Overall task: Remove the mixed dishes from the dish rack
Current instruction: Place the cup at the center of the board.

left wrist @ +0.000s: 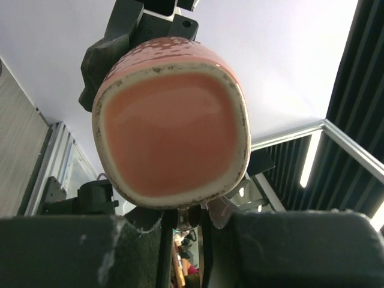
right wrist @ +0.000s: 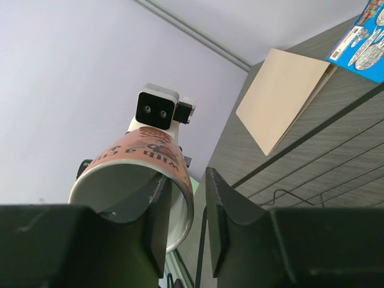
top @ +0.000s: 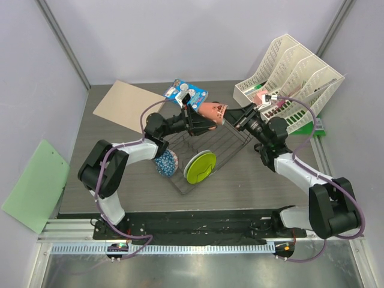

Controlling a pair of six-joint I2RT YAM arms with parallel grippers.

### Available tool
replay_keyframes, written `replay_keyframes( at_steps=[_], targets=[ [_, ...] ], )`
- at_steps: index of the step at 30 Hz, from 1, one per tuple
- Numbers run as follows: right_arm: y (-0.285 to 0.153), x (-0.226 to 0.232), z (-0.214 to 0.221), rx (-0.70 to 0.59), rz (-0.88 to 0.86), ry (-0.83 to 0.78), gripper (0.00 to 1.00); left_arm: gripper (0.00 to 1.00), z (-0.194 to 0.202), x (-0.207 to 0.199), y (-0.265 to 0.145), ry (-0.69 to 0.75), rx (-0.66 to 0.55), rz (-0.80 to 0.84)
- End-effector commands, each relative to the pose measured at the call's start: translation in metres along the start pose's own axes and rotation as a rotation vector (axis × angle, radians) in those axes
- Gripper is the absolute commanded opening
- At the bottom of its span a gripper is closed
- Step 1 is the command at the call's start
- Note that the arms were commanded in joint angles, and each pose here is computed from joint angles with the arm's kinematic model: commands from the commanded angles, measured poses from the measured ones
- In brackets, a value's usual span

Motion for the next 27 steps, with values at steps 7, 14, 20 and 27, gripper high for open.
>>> replay_keyframes(
  at_steps=[7,14,20,27],
  targets=[
    [0.02,0.011,-0.005,0.034,-0.13,-0.027,0.3,0.0,0.029,-0.019,0.0,0.268,0.159,0.04],
    [0.021,0.007,0.006,0.06,-0.113,-0.007,0.06,0.0,0.031,-0.022,0.0,0.276,0.172,0.027],
    [0.001,0.011,-0.004,0.049,0.013,-0.102,0.01,0.55,0.023,-0.015,0.002,0.292,0.16,-0.048],
    [-0.053,0.018,-0.059,-0.041,0.469,-0.341,0.01,0.98,-0.026,-0.016,-0.01,0.602,-0.157,-0.636]
  ],
)
Point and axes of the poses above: each gripper's point midway between its finger pads, its own y axis out along the fingers, its own x axis along the line the jaws close on, z = x × y, the point moved 5 cm from there along -y, back along the fingers, and after that the axes turned 14 degrees about -y, right-handed, at the moved point
